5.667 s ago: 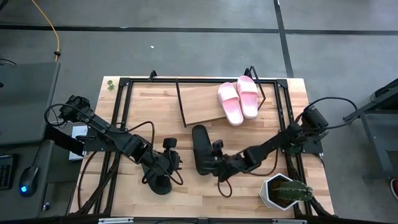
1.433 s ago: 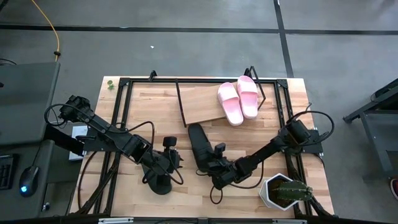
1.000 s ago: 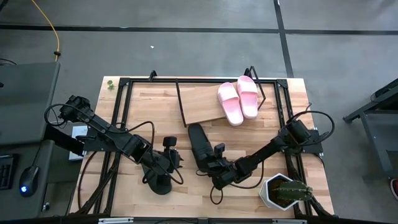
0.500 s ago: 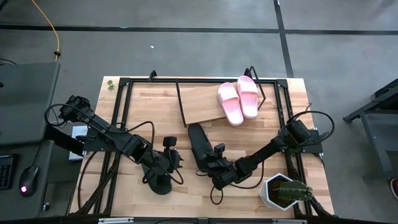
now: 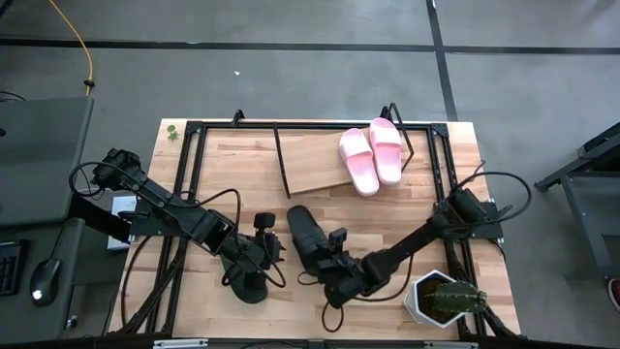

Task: Pick and place slides into the shelf
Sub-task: Put the right black slide on the shelf

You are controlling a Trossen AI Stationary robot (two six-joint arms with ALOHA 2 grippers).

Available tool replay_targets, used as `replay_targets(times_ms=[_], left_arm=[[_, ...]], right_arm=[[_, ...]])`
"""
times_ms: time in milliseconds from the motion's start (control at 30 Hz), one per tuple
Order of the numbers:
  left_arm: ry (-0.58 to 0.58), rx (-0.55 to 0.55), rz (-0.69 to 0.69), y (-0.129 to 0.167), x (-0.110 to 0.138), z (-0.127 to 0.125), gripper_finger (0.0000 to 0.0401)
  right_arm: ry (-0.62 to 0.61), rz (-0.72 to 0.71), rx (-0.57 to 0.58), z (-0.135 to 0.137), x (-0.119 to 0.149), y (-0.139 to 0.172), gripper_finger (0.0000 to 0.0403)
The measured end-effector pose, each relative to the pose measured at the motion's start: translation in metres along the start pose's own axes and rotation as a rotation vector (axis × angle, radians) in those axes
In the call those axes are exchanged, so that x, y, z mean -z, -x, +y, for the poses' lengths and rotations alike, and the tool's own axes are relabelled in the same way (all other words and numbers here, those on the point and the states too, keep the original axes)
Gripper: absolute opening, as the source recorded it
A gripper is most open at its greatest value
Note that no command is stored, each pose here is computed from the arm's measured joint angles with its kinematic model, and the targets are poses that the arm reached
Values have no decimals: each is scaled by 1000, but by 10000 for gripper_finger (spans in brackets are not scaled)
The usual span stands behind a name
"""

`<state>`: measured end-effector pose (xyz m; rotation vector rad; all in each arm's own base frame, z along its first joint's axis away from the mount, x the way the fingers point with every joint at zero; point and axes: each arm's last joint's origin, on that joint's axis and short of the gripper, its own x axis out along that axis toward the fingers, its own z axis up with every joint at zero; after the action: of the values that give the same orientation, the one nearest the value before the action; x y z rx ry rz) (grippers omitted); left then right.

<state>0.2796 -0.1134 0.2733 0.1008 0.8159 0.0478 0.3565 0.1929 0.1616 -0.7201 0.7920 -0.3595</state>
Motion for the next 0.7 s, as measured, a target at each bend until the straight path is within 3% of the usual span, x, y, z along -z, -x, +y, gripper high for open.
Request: replay_targets(times_ms=[167, 700], left_arm=[[-2, 0, 0, 0, 0, 0, 101], [-4, -1, 7, 0, 1, 0, 101]], right_arm=[[23, -3, 7, -2, -9, 12, 0], [9, 88, 86, -12, 5, 21, 0]])
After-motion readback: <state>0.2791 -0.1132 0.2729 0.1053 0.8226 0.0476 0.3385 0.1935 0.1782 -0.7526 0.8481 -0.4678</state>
